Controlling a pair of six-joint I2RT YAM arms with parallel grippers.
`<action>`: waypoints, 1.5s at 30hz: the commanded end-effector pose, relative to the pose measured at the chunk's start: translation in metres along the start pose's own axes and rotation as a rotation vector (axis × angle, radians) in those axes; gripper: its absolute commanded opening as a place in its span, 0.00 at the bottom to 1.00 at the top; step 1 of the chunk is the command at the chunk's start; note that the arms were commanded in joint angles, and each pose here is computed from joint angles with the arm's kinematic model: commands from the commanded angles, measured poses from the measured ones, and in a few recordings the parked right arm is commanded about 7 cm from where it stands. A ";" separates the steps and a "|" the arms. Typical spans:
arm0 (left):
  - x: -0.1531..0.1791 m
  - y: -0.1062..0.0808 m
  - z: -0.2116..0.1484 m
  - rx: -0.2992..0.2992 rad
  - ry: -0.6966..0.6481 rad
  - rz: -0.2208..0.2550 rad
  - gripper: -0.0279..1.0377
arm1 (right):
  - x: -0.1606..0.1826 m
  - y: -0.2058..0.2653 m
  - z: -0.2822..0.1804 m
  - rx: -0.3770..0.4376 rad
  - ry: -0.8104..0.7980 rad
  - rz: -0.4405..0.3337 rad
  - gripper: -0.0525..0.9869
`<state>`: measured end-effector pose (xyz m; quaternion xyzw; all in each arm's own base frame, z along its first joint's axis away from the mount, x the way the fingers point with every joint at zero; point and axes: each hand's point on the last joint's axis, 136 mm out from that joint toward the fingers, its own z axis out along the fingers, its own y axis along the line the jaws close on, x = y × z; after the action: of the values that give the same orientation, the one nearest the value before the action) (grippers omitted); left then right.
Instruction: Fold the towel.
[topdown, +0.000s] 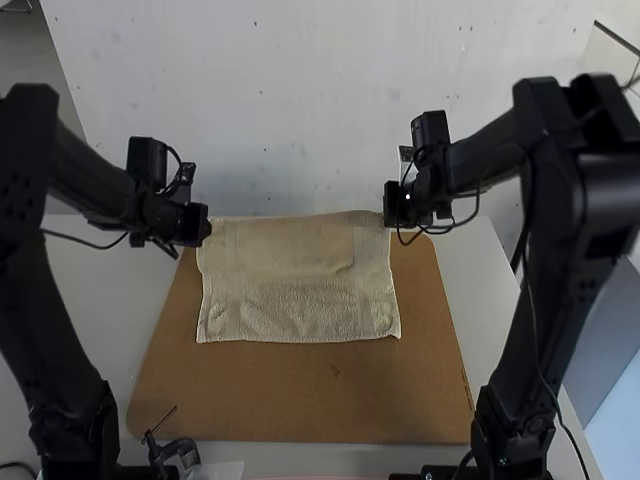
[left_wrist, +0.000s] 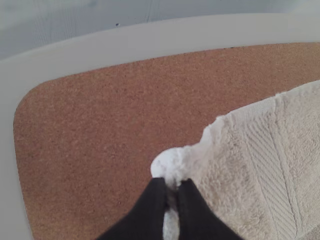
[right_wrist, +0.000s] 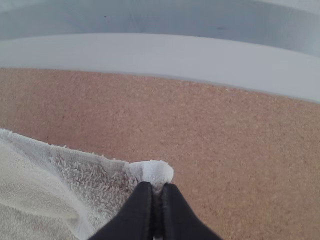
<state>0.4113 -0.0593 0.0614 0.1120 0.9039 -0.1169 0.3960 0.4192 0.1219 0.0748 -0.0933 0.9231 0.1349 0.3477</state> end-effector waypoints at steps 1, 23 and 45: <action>-0.003 -0.005 -0.022 0.014 -0.045 0.022 0.02 | -0.006 0.018 -0.030 -0.034 -0.050 -0.029 0.07; 0.074 -0.028 -0.054 0.072 0.076 -0.025 0.02 | 0.107 0.014 -0.076 -0.018 0.108 -0.041 0.07; 0.089 -0.015 -0.026 0.078 0.169 -0.080 0.02 | 0.107 0.005 -0.026 0.005 0.124 -0.032 0.07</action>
<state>0.3161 -0.0600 0.0064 0.0999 0.9370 -0.1603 0.2938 0.3093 0.1049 0.0156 -0.1128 0.9460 0.1247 0.2771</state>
